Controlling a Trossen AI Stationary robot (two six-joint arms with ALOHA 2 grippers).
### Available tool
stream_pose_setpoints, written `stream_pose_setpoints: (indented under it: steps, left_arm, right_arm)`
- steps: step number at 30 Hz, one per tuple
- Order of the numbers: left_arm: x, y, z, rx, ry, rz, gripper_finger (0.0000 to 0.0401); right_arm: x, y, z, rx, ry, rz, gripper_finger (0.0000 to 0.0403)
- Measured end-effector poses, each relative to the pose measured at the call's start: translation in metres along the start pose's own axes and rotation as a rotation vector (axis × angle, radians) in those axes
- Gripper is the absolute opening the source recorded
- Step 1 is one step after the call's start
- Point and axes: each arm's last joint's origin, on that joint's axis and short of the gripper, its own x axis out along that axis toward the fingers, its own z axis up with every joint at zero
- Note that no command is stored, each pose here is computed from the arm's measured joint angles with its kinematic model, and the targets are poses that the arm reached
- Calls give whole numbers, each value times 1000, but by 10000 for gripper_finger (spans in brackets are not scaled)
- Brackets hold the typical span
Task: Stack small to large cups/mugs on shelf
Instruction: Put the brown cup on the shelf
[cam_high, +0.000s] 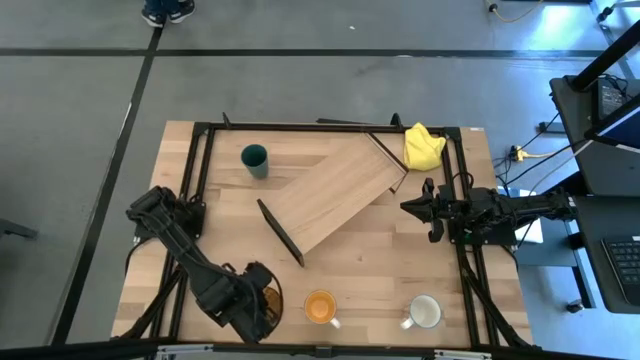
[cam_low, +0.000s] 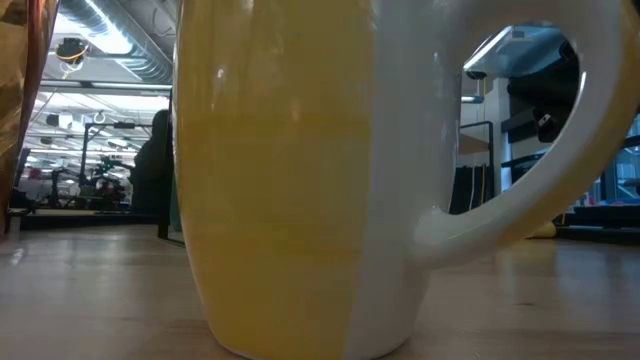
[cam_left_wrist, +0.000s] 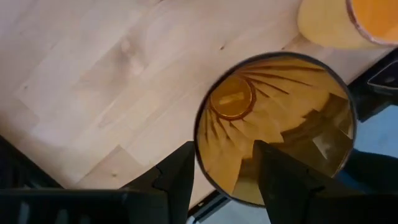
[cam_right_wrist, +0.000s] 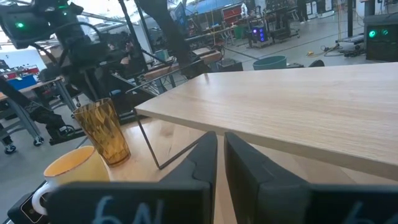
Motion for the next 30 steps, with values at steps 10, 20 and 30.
stream_pose_setpoints:
  steps: [10, 20, 30]
  left_arm:
    - [31, -11, -12, 61, 25, 112, 155]
    - [30, -8, -9, 55, 42, 155, 97]
    - [12, -10, 17, 136, 53, 148, 5]
  right_arm:
    - [0, 0, 0, 0, 0, 0, 32]
    - [0, 0, 0, 0, 0, 0, 32]
    - [0, 0, 0, 0, 0, 0, 32]
